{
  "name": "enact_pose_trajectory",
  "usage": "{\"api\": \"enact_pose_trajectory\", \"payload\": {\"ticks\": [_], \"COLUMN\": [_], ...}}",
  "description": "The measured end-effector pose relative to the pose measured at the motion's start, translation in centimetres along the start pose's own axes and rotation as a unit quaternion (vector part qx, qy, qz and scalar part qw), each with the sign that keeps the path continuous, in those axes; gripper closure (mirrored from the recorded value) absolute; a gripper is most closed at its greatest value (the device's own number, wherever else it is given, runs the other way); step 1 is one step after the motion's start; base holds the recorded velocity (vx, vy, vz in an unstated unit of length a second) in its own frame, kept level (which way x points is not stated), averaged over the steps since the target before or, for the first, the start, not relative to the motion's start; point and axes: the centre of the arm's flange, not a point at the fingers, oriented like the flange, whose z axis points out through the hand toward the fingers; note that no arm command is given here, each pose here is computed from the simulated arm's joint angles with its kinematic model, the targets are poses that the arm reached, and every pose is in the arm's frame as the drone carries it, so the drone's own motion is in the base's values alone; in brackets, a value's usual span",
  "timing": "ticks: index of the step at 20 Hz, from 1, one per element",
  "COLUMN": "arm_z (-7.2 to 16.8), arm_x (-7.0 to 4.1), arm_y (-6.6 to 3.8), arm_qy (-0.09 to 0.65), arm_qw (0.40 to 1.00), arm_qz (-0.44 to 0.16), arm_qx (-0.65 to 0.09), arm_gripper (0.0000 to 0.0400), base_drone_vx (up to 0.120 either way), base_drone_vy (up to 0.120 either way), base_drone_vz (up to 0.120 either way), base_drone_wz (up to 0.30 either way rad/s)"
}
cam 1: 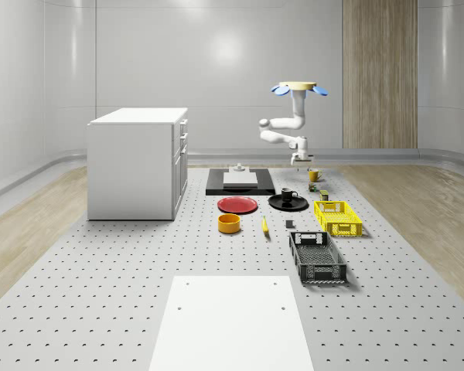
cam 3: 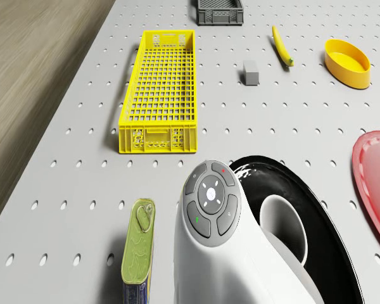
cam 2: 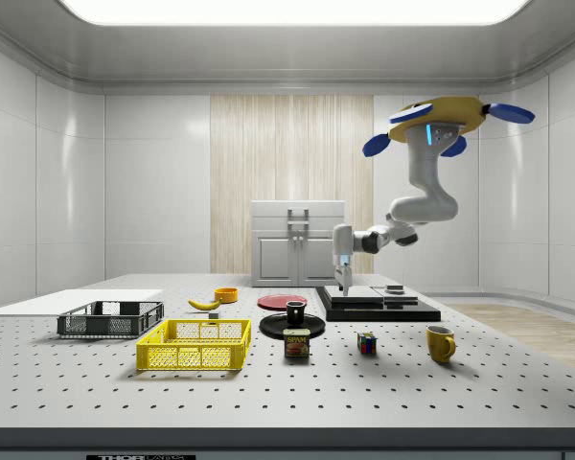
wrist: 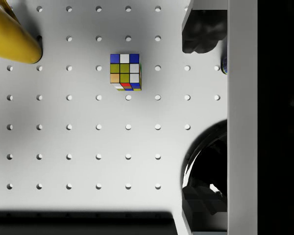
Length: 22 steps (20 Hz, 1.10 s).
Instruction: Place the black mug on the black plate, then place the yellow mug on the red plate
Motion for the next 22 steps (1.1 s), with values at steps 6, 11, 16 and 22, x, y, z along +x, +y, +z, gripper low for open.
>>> {"api": "enact_pose_trajectory", "payload": {"ticks": [6, 11, 16, 22], "arm_z": [0.00, 0.00, 0.00, 0.00], "arm_x": [0.00, 0.00, 0.00, 0.00], "arm_y": [0.00, 0.00, 0.00, 0.00], "arm_qy": [0.000, 0.000, 0.000, 0.000], "arm_qw": [1.000, 1.000, 1.000, 1.000], "arm_qz": [0.000, 0.000, 0.000, 0.000], "arm_qx": [0.000, 0.000, 0.000, 0.000], "arm_gripper": [0.0000, 0.0000, 0.0000, 0.0000], "base_drone_vx": [-0.120, -0.120, -0.120, -0.120], "base_drone_vy": [0.120, 0.120, 0.064, 0.000], "base_drone_vz": [0.000, 0.000, 0.000, 0.000], "base_drone_wz": [0.000, 0.000, 0.000, 0.000]}}
